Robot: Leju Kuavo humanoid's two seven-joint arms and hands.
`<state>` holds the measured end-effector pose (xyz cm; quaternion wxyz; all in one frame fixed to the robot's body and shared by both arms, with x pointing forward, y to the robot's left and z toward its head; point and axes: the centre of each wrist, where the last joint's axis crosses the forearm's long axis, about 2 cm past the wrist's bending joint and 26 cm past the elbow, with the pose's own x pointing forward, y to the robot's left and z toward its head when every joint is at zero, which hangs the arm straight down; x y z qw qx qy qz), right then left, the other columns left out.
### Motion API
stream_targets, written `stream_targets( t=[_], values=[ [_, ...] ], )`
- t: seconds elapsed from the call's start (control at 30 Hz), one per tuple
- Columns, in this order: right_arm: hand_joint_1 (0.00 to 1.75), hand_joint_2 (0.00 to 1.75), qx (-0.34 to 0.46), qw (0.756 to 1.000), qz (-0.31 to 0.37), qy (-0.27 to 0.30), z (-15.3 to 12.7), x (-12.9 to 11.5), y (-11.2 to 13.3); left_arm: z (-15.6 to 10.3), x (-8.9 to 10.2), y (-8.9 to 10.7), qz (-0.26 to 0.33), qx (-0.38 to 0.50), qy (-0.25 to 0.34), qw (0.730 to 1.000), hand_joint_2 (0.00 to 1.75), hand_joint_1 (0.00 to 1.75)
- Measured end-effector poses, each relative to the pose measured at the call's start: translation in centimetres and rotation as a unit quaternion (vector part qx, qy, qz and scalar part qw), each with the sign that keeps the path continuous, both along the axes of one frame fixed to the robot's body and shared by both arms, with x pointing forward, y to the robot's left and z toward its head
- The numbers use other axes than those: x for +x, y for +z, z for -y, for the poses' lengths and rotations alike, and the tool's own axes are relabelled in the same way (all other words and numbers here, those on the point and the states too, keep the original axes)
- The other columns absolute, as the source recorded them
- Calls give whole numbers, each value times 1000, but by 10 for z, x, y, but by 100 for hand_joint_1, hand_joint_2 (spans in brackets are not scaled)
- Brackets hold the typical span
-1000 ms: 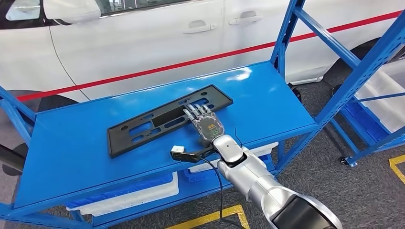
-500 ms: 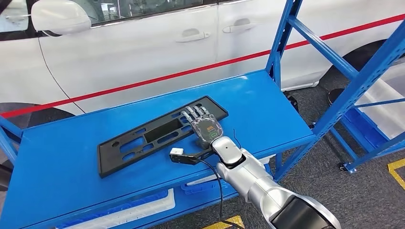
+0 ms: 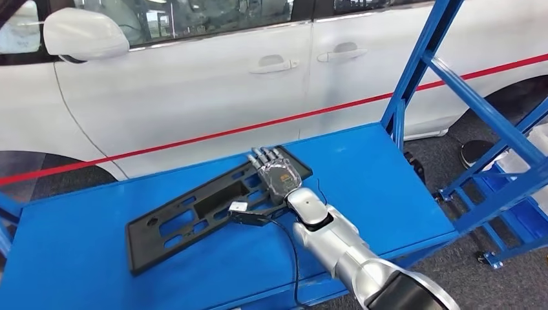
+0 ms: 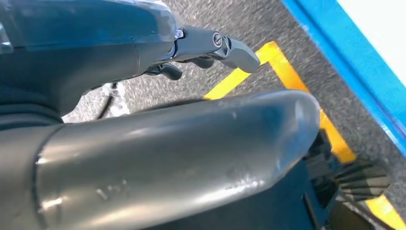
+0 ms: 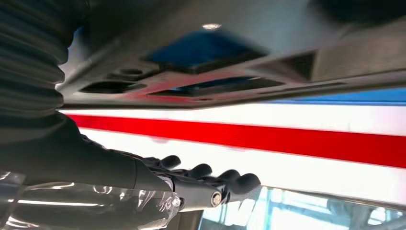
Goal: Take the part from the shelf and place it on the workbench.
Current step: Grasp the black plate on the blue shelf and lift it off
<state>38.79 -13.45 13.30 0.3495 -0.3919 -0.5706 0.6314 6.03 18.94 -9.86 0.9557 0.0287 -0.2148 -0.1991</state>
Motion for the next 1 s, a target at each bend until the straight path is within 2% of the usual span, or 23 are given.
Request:
stream_targets(
  t=[0.1,0.13,0.23,0.4,0.73,0.97,1.0],
  values=[
    [0,131,10,1000,-20,9,-3,0,1,1,1,0,3,3,0,1000,0,0],
    [43,175,14,999,-26,12,-3,-1,1,1,1,0,3,3,0,1000,0,0],
    [174,175,22,999,-38,15,-4,-4,-3,1,0,0,4,4,0,1000,0,0],
    [175,175,40,998,-52,10,-4,-10,-10,1,-2,0,6,10,-2,1000,0,0],
    [175,175,78,996,-47,-13,1,-7,-7,1,1,1,13,12,-6,1000,0,0],
    [154,175,103,994,-37,-31,4,-7,-6,2,1,1,12,14,-11,1000,0,0],
    [158,175,109,993,-36,-32,4,-7,-6,2,1,1,12,14,-12,1000,0,0]
  ],
)
